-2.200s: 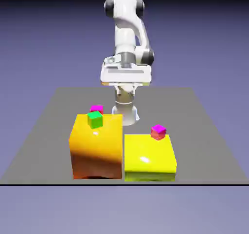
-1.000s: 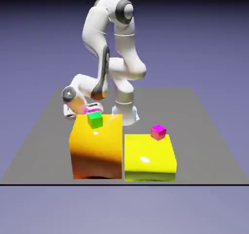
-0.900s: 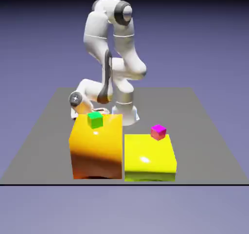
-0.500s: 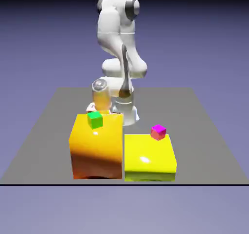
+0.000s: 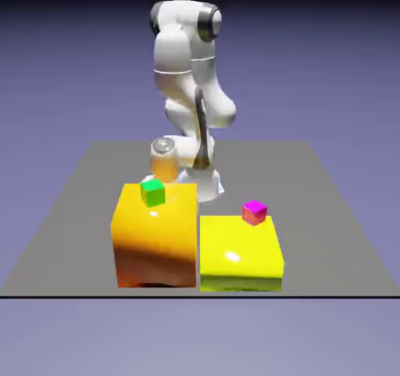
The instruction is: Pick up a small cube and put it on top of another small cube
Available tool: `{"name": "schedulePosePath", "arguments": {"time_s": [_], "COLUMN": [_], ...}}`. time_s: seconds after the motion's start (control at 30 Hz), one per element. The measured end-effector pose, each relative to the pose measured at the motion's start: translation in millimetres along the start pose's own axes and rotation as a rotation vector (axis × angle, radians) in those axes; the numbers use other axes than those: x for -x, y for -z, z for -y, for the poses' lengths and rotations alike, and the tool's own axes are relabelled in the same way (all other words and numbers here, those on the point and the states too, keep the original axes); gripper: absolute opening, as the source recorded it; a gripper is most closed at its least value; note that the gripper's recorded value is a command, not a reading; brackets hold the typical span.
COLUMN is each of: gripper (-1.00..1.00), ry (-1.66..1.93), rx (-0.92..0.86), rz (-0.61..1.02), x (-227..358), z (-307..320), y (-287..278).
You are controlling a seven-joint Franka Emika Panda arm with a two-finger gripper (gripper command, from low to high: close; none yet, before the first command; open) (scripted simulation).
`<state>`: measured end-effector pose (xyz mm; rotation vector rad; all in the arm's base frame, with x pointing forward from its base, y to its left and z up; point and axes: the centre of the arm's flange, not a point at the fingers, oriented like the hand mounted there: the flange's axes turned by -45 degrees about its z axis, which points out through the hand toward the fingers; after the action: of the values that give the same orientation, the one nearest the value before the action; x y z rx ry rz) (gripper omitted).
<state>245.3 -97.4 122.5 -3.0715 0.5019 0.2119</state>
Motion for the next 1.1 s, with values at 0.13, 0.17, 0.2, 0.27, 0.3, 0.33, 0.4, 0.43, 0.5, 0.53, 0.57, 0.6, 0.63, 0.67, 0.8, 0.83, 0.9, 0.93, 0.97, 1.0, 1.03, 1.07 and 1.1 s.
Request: {"name": "schedulePosePath", "arguments": {"time_s": [0.13, 0.17, 0.2, 0.27, 0.3, 0.33, 0.4, 0.43, 0.5, 0.53, 0.57, 0.6, 0.63, 0.67, 0.8, 0.83, 0.9, 0.93, 0.97, 1.0, 1.03, 1.07, 1.1], "gripper": [-1.00, -1.00, -1.00, -1.00, -1.00, -1.00, -1.00, -1.00, -1.00, -1.00, -1.00, -1.00, -1.00, -1.00, -1.00, -1.00, -1.00, -1.00, -1.00, -1.00, -1.00, -1.00, -1.00], "ry": [-0.001, -0.002, -0.003, -0.010, -0.007, -0.006, -0.005, -0.004, 0.000, 0.000, -0.092, -0.179, -0.265, -0.320, -0.462, -0.495, -0.521, -0.536, -0.509, -0.463, -0.405, -0.332, -0.258], "rx": [0.017, 0.024, 0.028, 0.032, 0.032, 0.031, 0.022, 0.016, 0.000, 0.000, -0.008, -0.020, -0.033, -0.032, 0.024, 0.041, 0.085, 0.108, 0.134, 0.160, 0.183, 0.204, 0.224], "rz": [-0.001, -0.002, -0.003, -0.004, -0.005, -0.005, -0.005, -0.004, 0.000, 0.000, 0.010, 0.037, 0.064, 0.082, 0.138, 0.152, 0.169, 0.179, 0.180, 0.177, 0.171, 0.161, 0.152], "x": [-1.4, -1.9, -2.3, -2.3, -2.2, -1.9, -0.6, 0.4, 2.7, 2.7, 0.4, 4.0, 8.5, 7.0, -7.1, -8.0, -12.6, -13.6, -20.6, -30.3, -41.8, -55.4, -68.8], "z": [-3.2, -4.3, -5.0, -7.3, -6.3, -5.6, -4.0, -2.8, 0.1, 0.1, -16.5, -30.2, -43.6, -58.2, -128.1, -146.2, -177.4, -193.3, -201.4, -205.7, -205.1, -198.2, -190.3], "y": [11.8, 17.8, 23.7, 35.2, 40.8, 46.3, 56.5, 61.3, 69.8, 69.8, 69.2, 68.7, 68.2, 71.3, 96.8, 103.7, 118.9, 126.8, 137.0, 148.2, 159.2, 169.9, 180.6]}}
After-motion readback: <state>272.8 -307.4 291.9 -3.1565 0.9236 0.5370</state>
